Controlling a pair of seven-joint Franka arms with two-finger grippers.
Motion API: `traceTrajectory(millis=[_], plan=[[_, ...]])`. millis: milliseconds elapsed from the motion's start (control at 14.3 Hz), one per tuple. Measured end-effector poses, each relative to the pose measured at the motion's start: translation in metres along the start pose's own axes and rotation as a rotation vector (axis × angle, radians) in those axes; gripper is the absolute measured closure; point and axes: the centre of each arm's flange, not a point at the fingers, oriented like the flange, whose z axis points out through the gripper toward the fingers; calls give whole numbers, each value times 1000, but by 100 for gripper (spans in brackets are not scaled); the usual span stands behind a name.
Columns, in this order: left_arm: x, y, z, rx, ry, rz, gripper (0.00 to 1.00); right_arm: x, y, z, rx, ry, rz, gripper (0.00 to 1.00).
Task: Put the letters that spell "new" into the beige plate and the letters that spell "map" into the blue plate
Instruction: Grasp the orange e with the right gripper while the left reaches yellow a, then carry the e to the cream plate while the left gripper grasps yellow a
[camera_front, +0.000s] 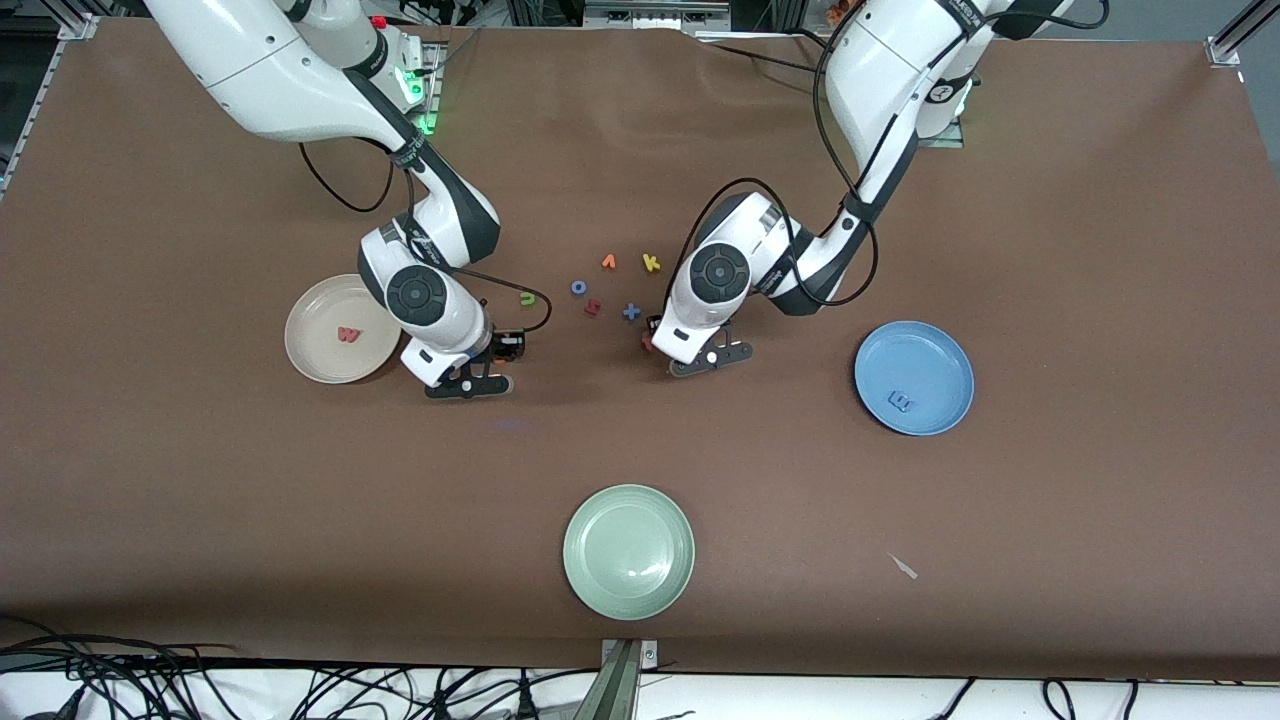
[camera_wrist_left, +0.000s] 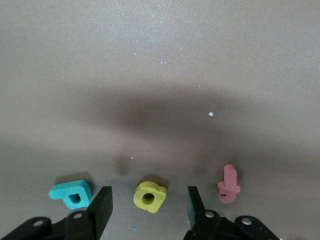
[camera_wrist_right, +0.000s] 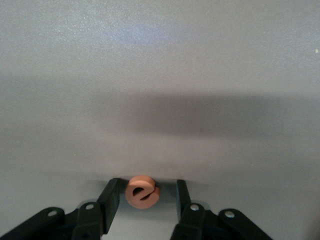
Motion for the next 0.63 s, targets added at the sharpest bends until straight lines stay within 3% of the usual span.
traceTrajectory(millis=[140,350,630], plan=[[1,0,3,-7,5,-1,31,1,0,-1,-2,4,-2,61],[0,-2,6,-4,3,-1,31,2,0,-3,-2,7,-4,70],[-3,-6,13,8,-5,-2,32,4,0,-5,-3,9,-10,70]])
